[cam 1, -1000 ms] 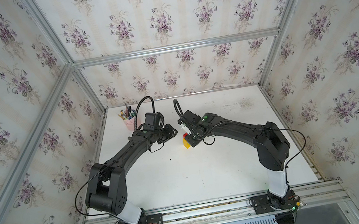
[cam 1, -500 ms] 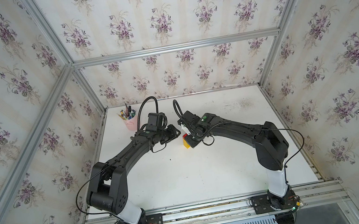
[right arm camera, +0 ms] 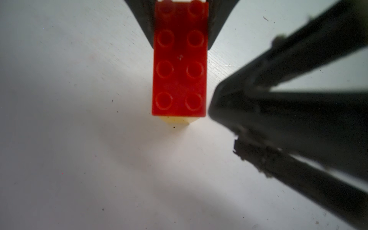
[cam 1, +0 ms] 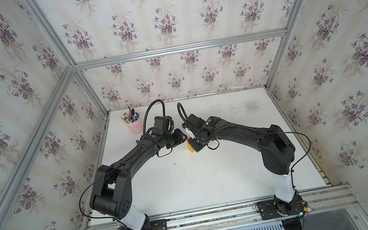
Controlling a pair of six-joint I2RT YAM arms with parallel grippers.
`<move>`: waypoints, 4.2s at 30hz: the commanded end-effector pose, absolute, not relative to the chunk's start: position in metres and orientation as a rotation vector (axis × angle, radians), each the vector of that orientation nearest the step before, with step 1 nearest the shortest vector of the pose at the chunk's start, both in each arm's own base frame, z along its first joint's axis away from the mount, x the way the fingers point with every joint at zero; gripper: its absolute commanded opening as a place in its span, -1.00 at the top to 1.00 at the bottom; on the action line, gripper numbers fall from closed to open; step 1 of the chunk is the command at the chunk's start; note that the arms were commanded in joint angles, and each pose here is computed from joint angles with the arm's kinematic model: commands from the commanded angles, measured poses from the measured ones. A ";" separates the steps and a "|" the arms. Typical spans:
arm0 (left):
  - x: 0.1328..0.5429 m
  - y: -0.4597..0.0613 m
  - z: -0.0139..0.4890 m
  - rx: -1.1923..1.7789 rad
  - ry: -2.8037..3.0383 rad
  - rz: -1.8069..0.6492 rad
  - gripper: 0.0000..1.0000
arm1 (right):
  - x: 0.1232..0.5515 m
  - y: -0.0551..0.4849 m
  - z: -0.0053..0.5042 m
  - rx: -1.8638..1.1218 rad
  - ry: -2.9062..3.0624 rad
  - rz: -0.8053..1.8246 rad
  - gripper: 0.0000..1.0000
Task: Assemble the letter r with lego
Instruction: Assemble the lego brick with the lego brick, then place the lego brick at the center of the board.
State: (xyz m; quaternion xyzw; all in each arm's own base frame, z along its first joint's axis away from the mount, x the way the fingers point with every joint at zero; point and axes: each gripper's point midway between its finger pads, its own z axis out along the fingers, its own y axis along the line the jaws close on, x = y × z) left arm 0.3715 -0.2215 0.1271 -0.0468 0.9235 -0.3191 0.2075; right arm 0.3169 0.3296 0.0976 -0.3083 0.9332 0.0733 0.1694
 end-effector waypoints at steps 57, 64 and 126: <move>0.366 -0.224 0.077 -0.112 2.685 -0.778 0.72 | 0.313 0.330 0.092 -0.892 2.687 0.209 0.40; 0.364 -0.223 0.075 -0.105 2.696 -0.771 0.73 | 0.311 0.331 0.083 -0.896 2.704 0.216 0.40; 0.337 -0.178 0.146 -0.202 2.497 -0.709 -0.75 | 0.321 0.312 0.134 -0.763 2.539 0.819 0.40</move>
